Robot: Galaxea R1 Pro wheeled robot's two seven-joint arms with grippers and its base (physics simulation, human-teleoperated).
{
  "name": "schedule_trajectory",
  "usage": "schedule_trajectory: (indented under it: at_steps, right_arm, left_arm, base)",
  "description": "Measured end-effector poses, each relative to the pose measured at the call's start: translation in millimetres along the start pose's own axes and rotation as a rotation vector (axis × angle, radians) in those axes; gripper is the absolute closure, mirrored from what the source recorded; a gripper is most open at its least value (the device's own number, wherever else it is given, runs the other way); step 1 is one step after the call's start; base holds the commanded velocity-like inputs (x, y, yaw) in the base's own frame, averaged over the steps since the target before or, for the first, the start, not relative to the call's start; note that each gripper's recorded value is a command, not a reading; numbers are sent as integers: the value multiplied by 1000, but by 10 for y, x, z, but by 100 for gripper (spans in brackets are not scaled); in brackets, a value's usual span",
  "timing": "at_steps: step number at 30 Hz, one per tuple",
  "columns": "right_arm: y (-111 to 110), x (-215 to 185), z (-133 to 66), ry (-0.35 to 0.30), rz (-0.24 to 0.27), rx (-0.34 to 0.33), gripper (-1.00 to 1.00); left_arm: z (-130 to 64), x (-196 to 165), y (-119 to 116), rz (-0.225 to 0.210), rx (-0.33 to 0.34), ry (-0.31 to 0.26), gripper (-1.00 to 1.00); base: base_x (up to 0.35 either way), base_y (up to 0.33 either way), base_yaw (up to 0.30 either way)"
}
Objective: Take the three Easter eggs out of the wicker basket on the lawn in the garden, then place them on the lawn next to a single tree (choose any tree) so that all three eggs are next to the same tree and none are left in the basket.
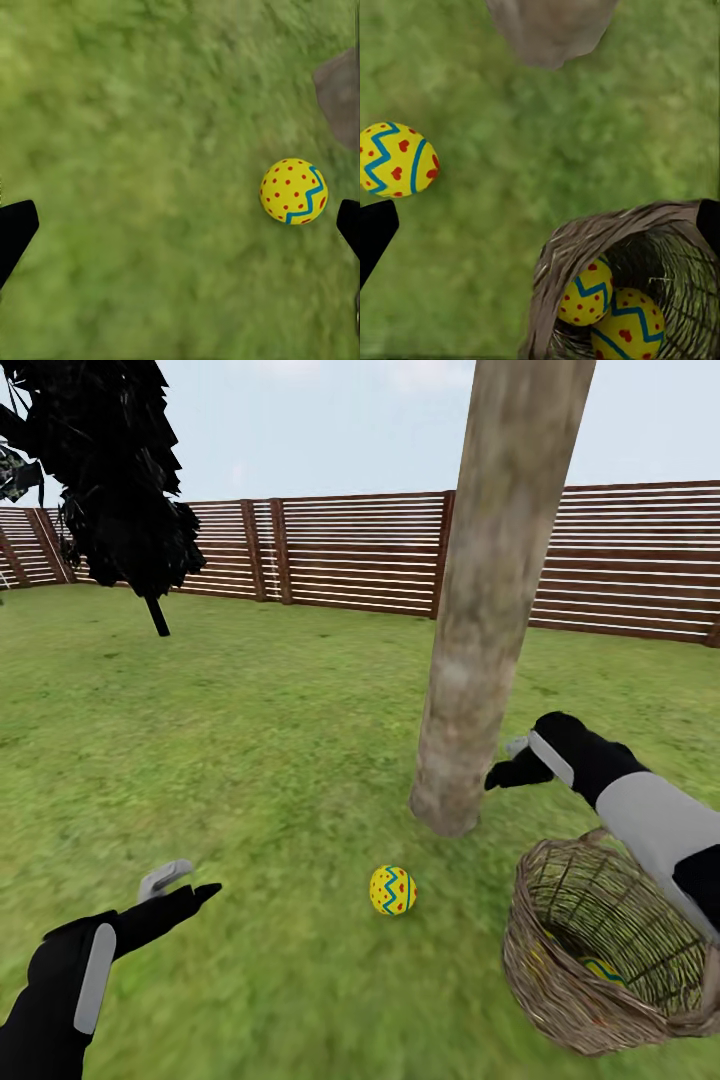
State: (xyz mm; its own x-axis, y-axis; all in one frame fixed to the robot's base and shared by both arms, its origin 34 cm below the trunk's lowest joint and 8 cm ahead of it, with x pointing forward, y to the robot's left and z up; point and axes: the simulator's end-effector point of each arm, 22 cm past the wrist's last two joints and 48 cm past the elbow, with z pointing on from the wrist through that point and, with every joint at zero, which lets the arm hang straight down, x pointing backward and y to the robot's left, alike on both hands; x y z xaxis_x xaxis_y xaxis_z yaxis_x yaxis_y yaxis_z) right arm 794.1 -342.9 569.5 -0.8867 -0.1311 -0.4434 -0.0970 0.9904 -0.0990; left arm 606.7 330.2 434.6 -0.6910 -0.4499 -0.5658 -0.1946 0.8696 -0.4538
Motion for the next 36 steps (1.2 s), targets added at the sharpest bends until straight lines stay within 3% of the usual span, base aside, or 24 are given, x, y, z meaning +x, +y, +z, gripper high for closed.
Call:
schedule_trajectory:
  at_steps: [3,5,9,11,16,19,29,36]
  right_arm:
    - [80,39,-33,8,-115,-14,-100]
    - [34,58,-77,7,-161,-13,-100]
    - [-143,136,-185,7,-165,-62,-100]
    - [-335,252,-232,23,-158,-78,-100]
    - [-709,514,-236,76,-209,-8,-100]
    - [-780,626,-203,105,-236,16,-100]
    - [-942,766,-160,133,-241,46,-100]
    - [-988,798,-110,138,-233,49,-100]
  left_arm:
    - [8,-87,4,15,0,-44,-100]
    - [28,-82,24,16,-2,-50,-100]
    - [45,-66,30,16,-3,-49,-100]
    - [85,1,18,18,0,-32,-100]
    - [140,94,-29,27,7,-7,-100]
    - [145,102,-34,28,8,-5,-100]
    - [198,210,-49,29,14,23,-100]
    - [111,19,-90,44,18,-21,-100]
  base:
    - [-3,0,0]
    - [-129,0,0]
    - [-270,-53,0]
    - [-281,-192,0]
    - [-266,-230,0]
    - [-262,-238,0]
    - [-141,-176,0]
    - [-5,-8,0]
